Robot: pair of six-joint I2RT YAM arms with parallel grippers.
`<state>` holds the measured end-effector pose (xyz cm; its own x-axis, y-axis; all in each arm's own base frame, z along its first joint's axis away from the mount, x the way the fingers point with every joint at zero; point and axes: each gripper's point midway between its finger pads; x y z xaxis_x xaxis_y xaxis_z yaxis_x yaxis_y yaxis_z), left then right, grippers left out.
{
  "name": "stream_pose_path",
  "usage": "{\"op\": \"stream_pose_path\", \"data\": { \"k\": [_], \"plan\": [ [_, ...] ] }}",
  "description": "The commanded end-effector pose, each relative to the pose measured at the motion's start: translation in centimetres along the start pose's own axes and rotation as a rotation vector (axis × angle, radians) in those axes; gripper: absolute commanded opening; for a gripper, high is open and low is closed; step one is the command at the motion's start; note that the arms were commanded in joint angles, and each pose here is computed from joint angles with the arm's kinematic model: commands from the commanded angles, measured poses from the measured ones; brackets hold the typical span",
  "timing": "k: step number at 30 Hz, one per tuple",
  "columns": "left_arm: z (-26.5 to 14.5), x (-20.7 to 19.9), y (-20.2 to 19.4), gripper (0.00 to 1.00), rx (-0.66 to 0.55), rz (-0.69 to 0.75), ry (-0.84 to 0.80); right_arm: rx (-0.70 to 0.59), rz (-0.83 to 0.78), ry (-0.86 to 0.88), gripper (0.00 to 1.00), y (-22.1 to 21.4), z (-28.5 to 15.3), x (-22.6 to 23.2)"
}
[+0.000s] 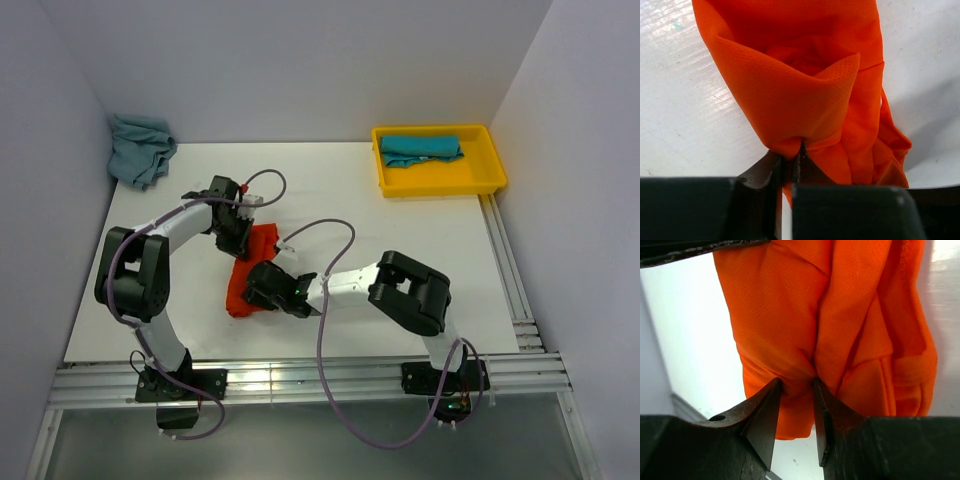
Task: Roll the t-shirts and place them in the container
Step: Roll the tshirt
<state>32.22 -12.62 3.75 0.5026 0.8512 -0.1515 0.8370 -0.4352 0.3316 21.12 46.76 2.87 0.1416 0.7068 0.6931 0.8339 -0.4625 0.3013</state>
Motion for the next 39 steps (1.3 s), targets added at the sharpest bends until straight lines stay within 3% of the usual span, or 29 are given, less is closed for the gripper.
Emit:
{"op": "stream_pose_path", "data": {
  "k": [1,8,14,24,32,39],
  "plan": [
    [0.2,1.2,-0.5,0.00,0.029,-0.024,0.069,-0.078,-0.144,-0.264,0.40,1.3,-1.6,-4.8],
    [0.0,1.2,-0.9,0.00,0.043,-0.030,0.092,-0.239,-0.240,-0.311,0.45,3.5,-5.0,1.2],
    [0.1,1.1,-0.8,0.00,0.047,-0.030,0.092,-0.271,-0.356,-0.380,0.49,3.0,-4.6,3.4],
    [0.0,1.1,-0.6,0.01,0.048,-0.032,0.093,-0.267,-0.410,-0.416,0.53,1.6,-1.7,3.0],
    [0.2,1.1,-0.6,0.01,0.050,-0.027,0.094,-0.354,-0.405,-0.419,0.55,2.3,-3.3,4.2],
    [0.3,0.9,-0.7,0.01,0.054,-0.030,0.085,-0.337,-0.431,-0.382,0.55,1.0,-2.3,5.1]
  ]
}}
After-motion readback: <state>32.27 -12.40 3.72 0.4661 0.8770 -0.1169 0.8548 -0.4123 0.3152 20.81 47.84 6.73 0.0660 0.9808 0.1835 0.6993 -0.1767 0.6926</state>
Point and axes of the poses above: each gripper's point midway between its finger pads, its own z axis out along the fingers, its own x axis along the line the jaws close on, y = z × x, and after that the axes turned 7 degrees about z, right-handed
